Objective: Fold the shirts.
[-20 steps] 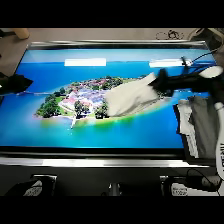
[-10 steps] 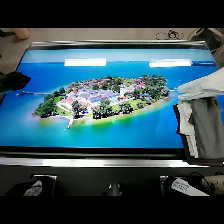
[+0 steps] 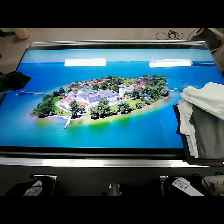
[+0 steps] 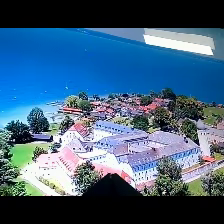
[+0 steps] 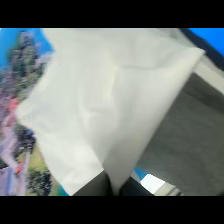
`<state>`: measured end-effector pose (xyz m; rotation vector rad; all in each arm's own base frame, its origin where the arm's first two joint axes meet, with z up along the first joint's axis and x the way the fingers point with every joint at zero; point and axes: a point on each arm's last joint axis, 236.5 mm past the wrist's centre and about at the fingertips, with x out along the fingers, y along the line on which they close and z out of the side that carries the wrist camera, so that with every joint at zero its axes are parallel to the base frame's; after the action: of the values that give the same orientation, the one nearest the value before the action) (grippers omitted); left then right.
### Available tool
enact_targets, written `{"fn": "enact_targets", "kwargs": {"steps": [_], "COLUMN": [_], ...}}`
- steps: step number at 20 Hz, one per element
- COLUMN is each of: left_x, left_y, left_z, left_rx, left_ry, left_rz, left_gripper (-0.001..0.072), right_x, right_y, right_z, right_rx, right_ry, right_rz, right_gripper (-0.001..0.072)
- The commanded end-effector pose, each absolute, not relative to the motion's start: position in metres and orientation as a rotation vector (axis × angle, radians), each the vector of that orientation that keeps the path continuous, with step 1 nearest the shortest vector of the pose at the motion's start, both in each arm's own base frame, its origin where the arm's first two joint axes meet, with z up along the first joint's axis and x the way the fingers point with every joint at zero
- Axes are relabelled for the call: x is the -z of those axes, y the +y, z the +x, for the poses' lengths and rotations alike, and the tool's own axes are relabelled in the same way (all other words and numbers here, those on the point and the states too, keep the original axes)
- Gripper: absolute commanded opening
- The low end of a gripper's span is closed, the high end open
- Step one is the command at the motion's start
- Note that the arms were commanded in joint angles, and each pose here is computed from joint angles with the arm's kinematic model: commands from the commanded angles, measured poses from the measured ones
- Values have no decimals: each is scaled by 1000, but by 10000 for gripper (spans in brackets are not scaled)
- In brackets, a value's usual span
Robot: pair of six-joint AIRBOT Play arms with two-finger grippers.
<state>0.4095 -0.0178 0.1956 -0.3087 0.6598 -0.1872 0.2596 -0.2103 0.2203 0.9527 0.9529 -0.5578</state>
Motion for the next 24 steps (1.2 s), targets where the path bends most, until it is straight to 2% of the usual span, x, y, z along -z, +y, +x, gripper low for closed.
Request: {"fn": "enact_targets", "kwargs": {"steps": [1,6,9,10,11,12,13,15,16,18,20,22,23,24], "left_x": [-195,-196,-196,-196,-196,-196,-195,-193,-190,-178,-154,-124,-107,-87], "left_y": [-18,-20,-22,-24,-26,-29,-33,-39,-40,-35,-24,-18,-22,-33], "left_z": [410,410,410,410,410,410,410,411,413,426,444,449,446,438], "left_rx": [189,196,200,204,209,216,225,246,246,202,91,-15,-24,-8], "left_ry": [659,657,658,659,660,662,665,669,681,736,845,988,1051,1126], "left_rz": [-305,-314,-312,-311,-309,-307,-304,-270,-245,-167,-55,90,153,187], "left_gripper": [23,23,23,22,22,23,23,21,21,21,21,28,169,510], "right_x": [-170,-66,-38,-36,-36,-36,-42,-76,-107,-183,-241,-235,-213,-182], "right_y": [-227,-180,-181,-187,-193,-202,-209,-244,-264,-278,-230,-146,-99,-55], "right_z": [184,134,111,107,107,113,117,147,176,250,335,391,407,413], "right_rx": [832,820,875,906,923,904,874,882,870,782,584,375,284,209], "right_ry": [1157,1498,1589,1589,1573,1542,1523,1343,1201,924,740,765,845,959], "right_rz": [893,1010,975,950,931,888,836,724,628,384,204,143,136,137], "right_gripper": [20,21,21,42,336,664,685,641,608,608,609,609,609,611]}}
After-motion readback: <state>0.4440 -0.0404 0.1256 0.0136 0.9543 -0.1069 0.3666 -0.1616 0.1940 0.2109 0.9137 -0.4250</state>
